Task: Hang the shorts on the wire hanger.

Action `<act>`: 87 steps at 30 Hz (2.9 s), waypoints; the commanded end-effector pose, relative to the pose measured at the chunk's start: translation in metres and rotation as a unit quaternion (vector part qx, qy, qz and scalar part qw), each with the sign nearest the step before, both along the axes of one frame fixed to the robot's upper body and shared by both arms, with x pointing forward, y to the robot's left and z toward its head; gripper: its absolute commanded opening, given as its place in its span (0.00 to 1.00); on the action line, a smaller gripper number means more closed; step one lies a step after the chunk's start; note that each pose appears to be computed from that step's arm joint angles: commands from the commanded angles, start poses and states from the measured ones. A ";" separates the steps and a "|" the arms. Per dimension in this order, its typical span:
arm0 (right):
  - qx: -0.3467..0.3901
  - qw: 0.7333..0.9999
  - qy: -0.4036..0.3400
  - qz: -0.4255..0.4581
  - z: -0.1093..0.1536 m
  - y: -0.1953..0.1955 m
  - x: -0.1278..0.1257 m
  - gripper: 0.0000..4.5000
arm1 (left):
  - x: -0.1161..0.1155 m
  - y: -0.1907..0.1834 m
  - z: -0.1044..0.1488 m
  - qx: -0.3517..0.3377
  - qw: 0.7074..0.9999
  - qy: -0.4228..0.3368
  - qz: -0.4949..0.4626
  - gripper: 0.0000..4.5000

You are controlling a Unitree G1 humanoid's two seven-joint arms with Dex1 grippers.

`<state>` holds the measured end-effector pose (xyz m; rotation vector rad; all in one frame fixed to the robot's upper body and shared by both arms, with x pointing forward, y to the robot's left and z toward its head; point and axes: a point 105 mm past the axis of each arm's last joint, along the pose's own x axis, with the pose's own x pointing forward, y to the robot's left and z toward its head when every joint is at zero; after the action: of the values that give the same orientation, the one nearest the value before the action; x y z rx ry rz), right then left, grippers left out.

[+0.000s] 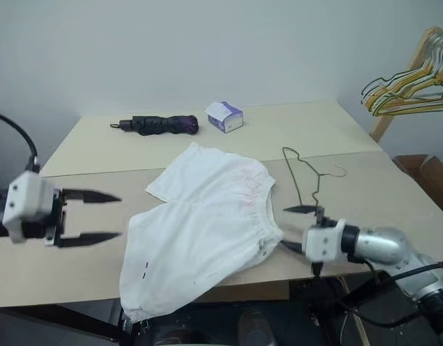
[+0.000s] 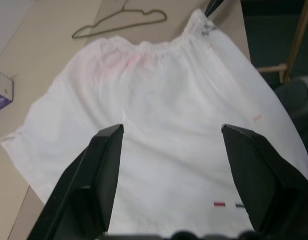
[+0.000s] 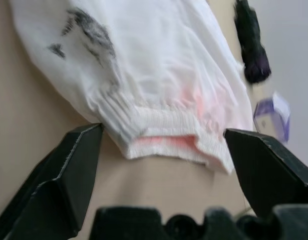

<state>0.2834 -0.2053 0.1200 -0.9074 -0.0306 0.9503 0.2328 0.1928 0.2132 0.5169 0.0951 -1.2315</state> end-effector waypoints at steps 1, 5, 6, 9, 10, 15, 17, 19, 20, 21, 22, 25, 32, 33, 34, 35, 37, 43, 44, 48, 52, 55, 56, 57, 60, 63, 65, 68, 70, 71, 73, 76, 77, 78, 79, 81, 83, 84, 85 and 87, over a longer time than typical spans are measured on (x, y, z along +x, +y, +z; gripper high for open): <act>0.105 0.980 0.060 -0.159 0.019 -0.023 0.036 0.99 | 0.012 -0.026 0.007 -0.084 0.996 0.029 -0.006 0.75; 0.147 0.948 0.105 -0.261 0.014 -0.032 0.059 0.99 | 0.028 -0.043 0.010 -0.117 0.993 0.028 -0.006 0.75; 0.149 0.939 0.113 -0.290 0.012 -0.036 0.065 0.99 | 0.029 -0.045 0.010 -0.120 0.992 0.029 -0.007 0.75; 0.144 0.902 0.140 -0.382 0.000 -0.050 0.085 0.99 | 0.032 -0.049 0.008 -0.117 0.992 0.029 -0.018 0.75; 0.142 0.886 0.150 -0.415 -0.005 -0.056 0.092 0.99 | 0.033 -0.050 0.007 -0.116 0.993 0.029 -0.021 0.75; 0.092 0.851 0.177 -0.487 -0.033 -0.073 0.109 0.99 | 0.035 -0.053 0.005 -0.114 0.993 0.026 -0.029 0.75; 0.084 0.853 0.190 -0.479 -0.038 -0.070 0.112 0.99 | 0.034 -0.053 0.005 -0.114 0.993 0.026 -0.030 0.75; 0.079 0.853 0.200 -0.475 -0.042 -0.068 0.115 0.99 | 0.033 -0.053 0.003 -0.113 0.993 0.028 -0.031 0.75; 0.079 0.855 0.201 -0.471 -0.042 -0.066 0.117 0.99 | 0.033 -0.053 0.002 -0.112 0.993 0.028 -0.031 0.75; 0.081 0.856 0.201 -0.470 -0.041 -0.065 0.119 0.99 | 0.033 -0.053 0.001 -0.113 0.993 0.029 -0.032 0.75; 0.082 0.856 0.199 -0.470 -0.040 -0.064 0.121 0.99 | 0.033 -0.053 0.001 -0.112 0.993 0.030 -0.032 0.75; 0.083 0.856 0.198 -0.470 -0.038 -0.063 0.125 0.99 | 0.033 -0.053 -0.001 -0.110 0.993 0.030 -0.032 0.75; 0.100 0.852 0.236 -0.456 -0.046 -0.053 0.125 0.99 | 0.033 -0.056 -0.003 -0.110 0.993 0.033 -0.037 0.75; 0.096 0.849 0.246 -0.457 -0.049 -0.051 0.125 0.99 | 0.033 -0.056 -0.004 -0.109 0.993 0.034 -0.039 0.75; 0.094 0.845 0.254 -0.460 -0.052 -0.050 0.124 0.99 | 0.034 -0.057 -0.005 -0.109 0.993 0.035 -0.040 0.75; 0.094 0.840 0.263 -0.464 -0.056 -0.050 0.124 0.99 | 0.034 -0.057 -0.006 -0.109 0.993 0.035 -0.041 0.75; 0.100 0.823 0.285 -0.480 -0.061 -0.052 0.123 0.91 | 0.034 -0.059 -0.007 -0.109 0.992 0.036 -0.048 0.75; 0.085 0.814 0.289 -0.497 -0.063 -0.057 0.122 0.52 | 0.037 -0.060 -0.004 -0.105 0.993 0.027 -0.053 0.75; 0.083 0.814 0.286 -0.498 -0.063 -0.058 0.122 0.43 | 0.038 -0.060 -0.004 -0.106 0.993 0.025 -0.052 0.75; 0.067 0.821 0.269 -0.499 -0.060 -0.063 0.122 0.13 | 0.039 -0.060 -0.006 -0.109 0.993 0.022 -0.049 0.75; 0.014 0.842 0.210 -0.496 -0.052 -0.074 0.123 0.01 | 0.039 -0.061 -0.008 -0.112 0.992 0.020 -0.047 0.75; -0.008 0.864 0.141 -0.483 -0.033 -0.079 0.129 0.01 | 0.039 -0.064 -0.004 -0.115 0.992 0.016 -0.047 0.75; -0.013 0.870 0.121 -0.478 -0.027 -0.079 0.130 0.01 | 0.038 -0.065 -0.004 -0.116 0.992 0.016 -0.048 0.75; -0.016 0.879 0.089 -0.467 -0.018 -0.078 0.132 0.01 | 0.038 -0.066 -0.004 -0.117 0.992 0.015 -0.047 0.75; -0.020 0.909 -0.070 -0.411 0.025 -0.067 0.137 0.01 | 0.042 -0.067 -0.002 -0.123 0.992 0.011 -0.041 0.75; -0.023 0.921 -0.170 -0.351 0.051 -0.051 0.130 0.01 | 0.046 -0.068 -0.001 -0.125 0.991 0.008 -0.037 0.75; -0.039 0.920 -0.235 -0.311 0.065 -0.043 0.122 0.01 | 0.049 -0.068 0.001 -0.126 0.991 0.004 -0.034 0.75; -0.058 0.906 -0.336 -0.249 0.085 -0.029 0.107 0.01 | 0.057 -0.066 0.006 -0.129 0.991 -0.006 -0.024 0.75; -0.097 0.885 -0.417 -0.186 0.097 -0.018 0.094 0.01 | 0.066 -0.064 0.013 -0.144 0.990 -0.008 -0.010 0.75; -0.112 0.872 -0.454 -0.147 0.102 -0.011 0.086 0.01 | 0.071 -0.063 0.017 -0.153 0.988 -0.004 -0.002 0.75; -0.116 0.853 -0.498 -0.101 0.109 -0.003 0.074 0.01 | 0.081 -0.059 0.023 -0.164 0.986 0.007 0.010 0.75; -0.120 0.827 -0.547 -0.047 0.117 0.008 0.060 0.01 | 0.101 -0.053 0.026 -0.172 0.983 0.041 0.040 0.75; -0.116 0.825 -0.551 -0.041 0.119 0.010 0.058 0.00 | 0.104 -0.052 0.025 -0.170 0.983 0.055 0.040 0.79; -0.110 0.824 -0.554 -0.036 0.120 0.012 0.056 0.00 | 0.107 -0.051 0.024 -0.168 0.983 0.067 0.038 0.82; -0.108 0.818 -0.564 -0.025 0.123 0.016 0.052 0.00 | 0.110 -0.052 0.022 -0.163 0.983 0.077 0.030 0.84; -0.102 0.811 -0.577 -0.002 0.127 0.024 0.047 0.00 | 0.120 -0.053 0.019 -0.162 0.982 0.087 0.033 0.89; -0.091 0.806 -0.585 0.007 0.132 0.031 0.043 0.00 | 0.130 -0.057 0.015 -0.158 0.981 0.104 0.040 0.96; -0.089 0.805 -0.586 0.011 0.133 0.033 0.041 0.00 | 0.130 -0.059 0.013 -0.153 0.981 0.119 0.028 0.99; -0.088 0.802 -0.591 0.014 0.136 0.035 0.040 0.00 | 0.130 -0.061 0.012 -0.148 0.980 0.129 0.018 0.99; -0.083 0.798 -0.597 0.016 0.142 0.039 0.038 0.00 | 0.127 -0.067 0.002 -0.123 0.981 0.146 -0.012 0.99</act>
<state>0.3275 -0.1687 0.2339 -1.5724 -0.9767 0.3387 0.3621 0.1291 0.2117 0.0853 0.1852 -1.2692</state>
